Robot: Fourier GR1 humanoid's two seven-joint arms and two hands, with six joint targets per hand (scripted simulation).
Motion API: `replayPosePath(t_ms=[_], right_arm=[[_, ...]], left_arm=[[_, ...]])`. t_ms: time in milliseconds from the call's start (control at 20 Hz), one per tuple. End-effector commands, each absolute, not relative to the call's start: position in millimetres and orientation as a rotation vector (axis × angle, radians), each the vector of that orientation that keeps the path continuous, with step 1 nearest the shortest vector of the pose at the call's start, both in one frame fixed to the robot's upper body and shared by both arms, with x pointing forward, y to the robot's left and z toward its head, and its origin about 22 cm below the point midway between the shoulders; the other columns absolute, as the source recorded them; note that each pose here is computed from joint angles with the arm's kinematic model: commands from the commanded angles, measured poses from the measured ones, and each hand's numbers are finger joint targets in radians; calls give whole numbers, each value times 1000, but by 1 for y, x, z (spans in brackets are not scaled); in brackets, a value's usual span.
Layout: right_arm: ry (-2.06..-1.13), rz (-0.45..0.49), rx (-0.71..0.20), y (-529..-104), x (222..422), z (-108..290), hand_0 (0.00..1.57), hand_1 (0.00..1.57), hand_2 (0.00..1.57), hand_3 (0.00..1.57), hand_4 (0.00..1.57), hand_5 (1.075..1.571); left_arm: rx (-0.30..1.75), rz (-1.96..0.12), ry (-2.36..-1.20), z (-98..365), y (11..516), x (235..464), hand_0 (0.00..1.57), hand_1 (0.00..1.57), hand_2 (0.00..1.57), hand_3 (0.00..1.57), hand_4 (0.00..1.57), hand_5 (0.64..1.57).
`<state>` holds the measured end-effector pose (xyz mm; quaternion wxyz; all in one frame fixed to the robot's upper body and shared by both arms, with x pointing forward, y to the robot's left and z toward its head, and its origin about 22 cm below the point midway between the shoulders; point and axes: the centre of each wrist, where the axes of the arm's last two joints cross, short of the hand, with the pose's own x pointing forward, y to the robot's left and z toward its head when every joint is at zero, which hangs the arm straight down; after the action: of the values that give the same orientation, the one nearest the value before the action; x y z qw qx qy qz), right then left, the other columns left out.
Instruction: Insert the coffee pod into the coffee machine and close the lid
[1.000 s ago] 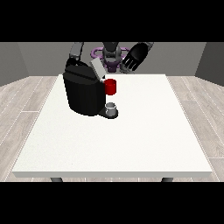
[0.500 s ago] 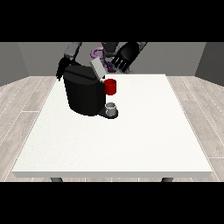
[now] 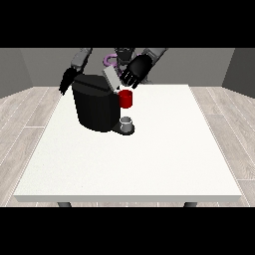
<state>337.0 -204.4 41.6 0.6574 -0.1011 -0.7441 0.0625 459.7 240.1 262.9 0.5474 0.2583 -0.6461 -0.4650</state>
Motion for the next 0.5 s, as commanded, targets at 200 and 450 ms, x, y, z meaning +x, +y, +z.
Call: replayPosePath(t_ms=[200, 450], right_arm=[[-1686, 118, -255, -202, 348, 51, 0, 0, 0, 0, 0, 1571], [-1728, 122, -270, -206, 352, 62, 0, 0, 0, 0, 153, 1571]], left_arm=[[621, -1123, -1536, 279, 229, 461, 1248, 1248, 1286, 1244, 445, 1571], [609, -1134, -1544, 285, 240, 461, 1211, 1211, 1252, 1220, 432, 1571]])
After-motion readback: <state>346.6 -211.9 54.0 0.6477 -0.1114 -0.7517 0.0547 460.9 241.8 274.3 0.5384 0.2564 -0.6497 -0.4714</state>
